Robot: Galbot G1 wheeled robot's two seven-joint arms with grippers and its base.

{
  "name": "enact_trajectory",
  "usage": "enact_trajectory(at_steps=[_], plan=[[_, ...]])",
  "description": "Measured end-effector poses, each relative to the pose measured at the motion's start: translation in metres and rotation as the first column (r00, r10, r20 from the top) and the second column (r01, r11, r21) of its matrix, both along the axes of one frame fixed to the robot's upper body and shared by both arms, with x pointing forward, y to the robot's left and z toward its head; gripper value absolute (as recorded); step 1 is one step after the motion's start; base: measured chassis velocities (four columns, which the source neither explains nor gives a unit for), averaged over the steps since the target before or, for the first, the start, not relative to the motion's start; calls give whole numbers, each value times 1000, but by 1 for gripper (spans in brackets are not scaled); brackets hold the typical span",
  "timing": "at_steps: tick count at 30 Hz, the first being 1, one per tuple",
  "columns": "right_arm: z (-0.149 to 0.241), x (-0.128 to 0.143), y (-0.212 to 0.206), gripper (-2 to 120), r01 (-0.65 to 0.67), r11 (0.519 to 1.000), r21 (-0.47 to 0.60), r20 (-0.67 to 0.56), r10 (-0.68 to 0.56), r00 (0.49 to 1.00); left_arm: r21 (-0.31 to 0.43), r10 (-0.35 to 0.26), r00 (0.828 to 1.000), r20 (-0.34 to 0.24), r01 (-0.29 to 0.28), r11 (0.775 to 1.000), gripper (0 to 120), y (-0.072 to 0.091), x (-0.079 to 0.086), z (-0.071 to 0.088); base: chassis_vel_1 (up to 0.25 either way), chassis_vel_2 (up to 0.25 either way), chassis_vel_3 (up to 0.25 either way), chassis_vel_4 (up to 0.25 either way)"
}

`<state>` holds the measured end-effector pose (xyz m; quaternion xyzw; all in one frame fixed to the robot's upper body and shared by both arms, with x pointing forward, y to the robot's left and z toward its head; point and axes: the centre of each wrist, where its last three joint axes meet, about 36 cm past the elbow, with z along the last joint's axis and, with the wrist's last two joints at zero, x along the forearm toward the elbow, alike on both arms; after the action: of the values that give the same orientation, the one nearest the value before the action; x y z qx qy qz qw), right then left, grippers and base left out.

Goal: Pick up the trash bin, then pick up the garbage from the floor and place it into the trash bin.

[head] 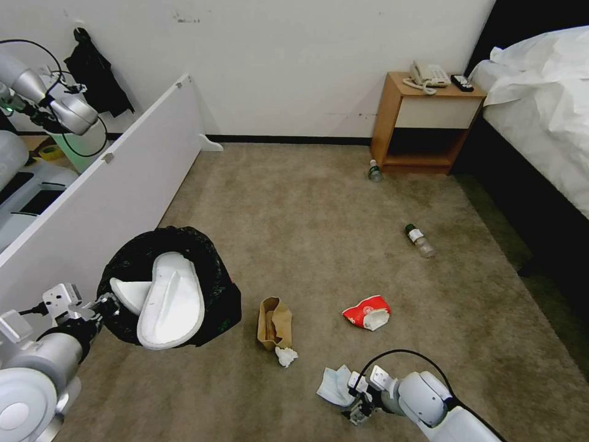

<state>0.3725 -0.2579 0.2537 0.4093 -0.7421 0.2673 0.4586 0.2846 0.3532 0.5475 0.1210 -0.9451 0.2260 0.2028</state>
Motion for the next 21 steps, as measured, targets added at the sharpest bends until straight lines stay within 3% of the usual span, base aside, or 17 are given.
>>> enact_trajectory(at_steps=[7, 9, 19, 21], plan=[[2, 3, -2, 64, 0, 1000, 5, 10, -1, 1000, 0, 0, 1000, 0, 0, 1000, 1, 0, 0, 0, 0, 0, 0, 0], [4, 6, -3, 51, 2, 1000, 9, 21, -2, 1000, -1, -1, 1000, -1, 1, 1000, 1, 0, 1, -1, 0, 0, 0, 0], [4, 7, -3, 25, 2, 1000, 16, 31, -2, 1000, 0, -2, 1000, -2, 2, 1000, 1, 0, 1, -1, 0, 0, 0, 0], [4, 7, -4, 10, 1, 1000, 16, 33, -2, 999, 3, -2, 1000, -2, 2, 1000, 1, 1, 1, 0, 0, 0, 0, 0]])
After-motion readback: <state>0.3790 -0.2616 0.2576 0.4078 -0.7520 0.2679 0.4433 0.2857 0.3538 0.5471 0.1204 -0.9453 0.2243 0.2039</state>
